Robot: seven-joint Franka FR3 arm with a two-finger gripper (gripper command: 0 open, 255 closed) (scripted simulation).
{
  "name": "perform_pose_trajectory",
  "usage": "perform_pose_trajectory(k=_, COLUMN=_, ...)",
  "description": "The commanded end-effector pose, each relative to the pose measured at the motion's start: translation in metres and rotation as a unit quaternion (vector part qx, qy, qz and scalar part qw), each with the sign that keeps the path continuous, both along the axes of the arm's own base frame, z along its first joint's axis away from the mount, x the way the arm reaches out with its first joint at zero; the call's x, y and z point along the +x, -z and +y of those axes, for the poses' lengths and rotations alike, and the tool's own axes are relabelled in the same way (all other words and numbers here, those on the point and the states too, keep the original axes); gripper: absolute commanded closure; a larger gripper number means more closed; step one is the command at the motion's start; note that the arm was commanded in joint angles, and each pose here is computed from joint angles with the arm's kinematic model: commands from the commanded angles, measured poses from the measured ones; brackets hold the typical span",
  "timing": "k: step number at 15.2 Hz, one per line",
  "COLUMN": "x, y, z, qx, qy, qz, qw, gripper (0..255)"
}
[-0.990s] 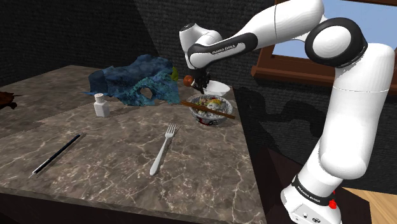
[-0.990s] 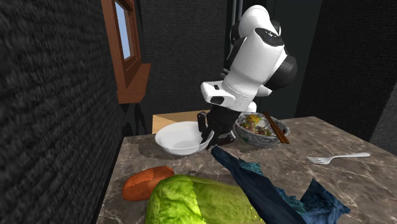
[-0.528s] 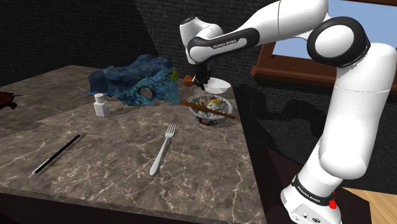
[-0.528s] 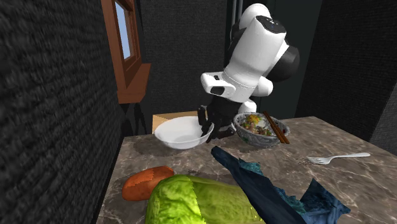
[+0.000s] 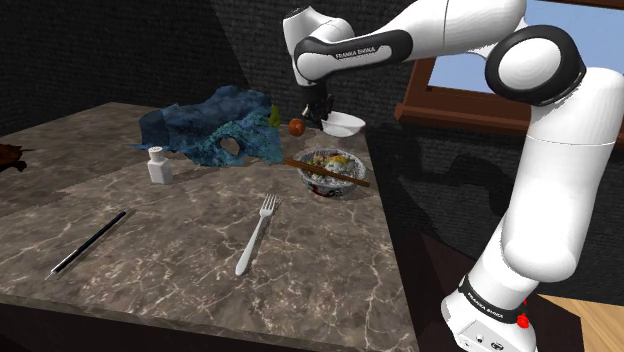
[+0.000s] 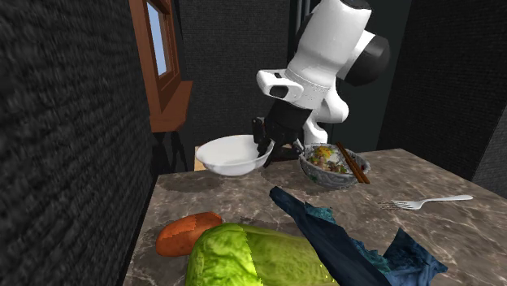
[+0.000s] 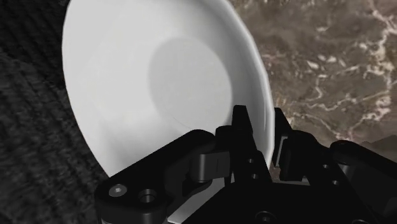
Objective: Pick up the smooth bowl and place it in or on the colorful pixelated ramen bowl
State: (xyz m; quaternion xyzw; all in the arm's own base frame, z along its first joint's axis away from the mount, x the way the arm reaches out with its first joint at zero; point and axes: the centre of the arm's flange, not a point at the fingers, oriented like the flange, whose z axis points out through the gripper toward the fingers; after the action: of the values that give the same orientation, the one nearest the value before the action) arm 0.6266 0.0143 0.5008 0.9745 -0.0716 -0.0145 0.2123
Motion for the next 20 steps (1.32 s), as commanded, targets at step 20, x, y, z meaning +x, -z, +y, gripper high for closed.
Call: perform_pose_trajectory(k=20, x=-0.007, y=-0.104, z=0.011, qx=0.000, qy=0.000, qz=0.000, qw=1.0000, gripper=255)
